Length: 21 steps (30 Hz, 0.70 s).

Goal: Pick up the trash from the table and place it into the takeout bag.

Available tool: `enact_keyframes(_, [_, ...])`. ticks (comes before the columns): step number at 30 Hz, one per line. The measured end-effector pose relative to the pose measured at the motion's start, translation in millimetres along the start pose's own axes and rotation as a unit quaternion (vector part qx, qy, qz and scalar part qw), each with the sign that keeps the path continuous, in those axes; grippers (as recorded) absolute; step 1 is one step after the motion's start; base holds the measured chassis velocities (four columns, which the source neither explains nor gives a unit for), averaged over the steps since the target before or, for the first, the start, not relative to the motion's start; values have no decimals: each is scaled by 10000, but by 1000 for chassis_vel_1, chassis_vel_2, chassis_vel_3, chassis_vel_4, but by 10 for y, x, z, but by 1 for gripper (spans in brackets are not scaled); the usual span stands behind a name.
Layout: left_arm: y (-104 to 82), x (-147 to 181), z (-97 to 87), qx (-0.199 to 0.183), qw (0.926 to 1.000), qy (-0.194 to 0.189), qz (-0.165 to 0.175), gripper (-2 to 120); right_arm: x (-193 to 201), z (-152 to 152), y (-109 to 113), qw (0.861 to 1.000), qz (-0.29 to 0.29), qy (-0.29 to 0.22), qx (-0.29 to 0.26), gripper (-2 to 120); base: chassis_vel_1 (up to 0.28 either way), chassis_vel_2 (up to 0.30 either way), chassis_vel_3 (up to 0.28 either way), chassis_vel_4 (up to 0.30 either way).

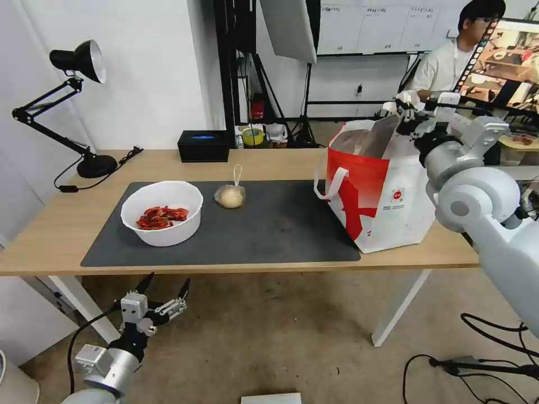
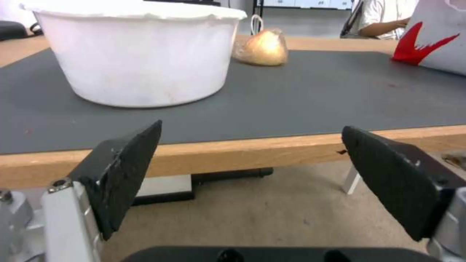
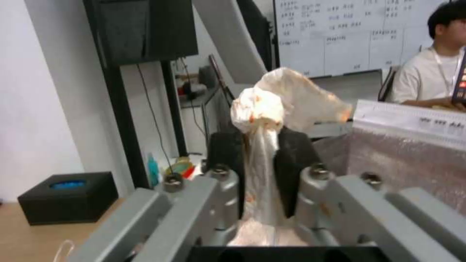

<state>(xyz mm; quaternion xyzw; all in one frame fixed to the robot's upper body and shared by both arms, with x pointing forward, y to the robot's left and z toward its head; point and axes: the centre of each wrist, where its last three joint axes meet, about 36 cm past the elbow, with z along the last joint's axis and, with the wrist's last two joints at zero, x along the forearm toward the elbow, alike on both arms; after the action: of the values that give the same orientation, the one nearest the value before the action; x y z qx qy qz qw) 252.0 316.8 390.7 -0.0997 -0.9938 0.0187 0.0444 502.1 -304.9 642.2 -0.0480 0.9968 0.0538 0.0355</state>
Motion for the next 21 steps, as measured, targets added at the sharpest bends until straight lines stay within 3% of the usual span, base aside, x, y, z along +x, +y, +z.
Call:
enact_keyframes(2, [-11,2,20,20,10000,1,3,100,-2,20,22,10000,-12,78,-1,28,0,0,0,0])
enact_keyframes(7, [-17,-7,29,32,10000,-3,13,100,-7,33,48,9999,-35,116,0,40,0,0,0,0])
enact_keyframes(9, [-14,-8,34,32,10000,-1,12,100,-5,38,67,9999,-50,146,2,52,0,0,0,0])
enact_keyframes(11, [-12,-7,35,30,10000,0,13,100,-4,39,70,9999,-53,150,2,55,0,0,0,0])
enact_keyframes(21, [14,-4,14,1,10000,-10,28,100,29,106,86,9996,-56,286,-11,96,0,0,0,0])
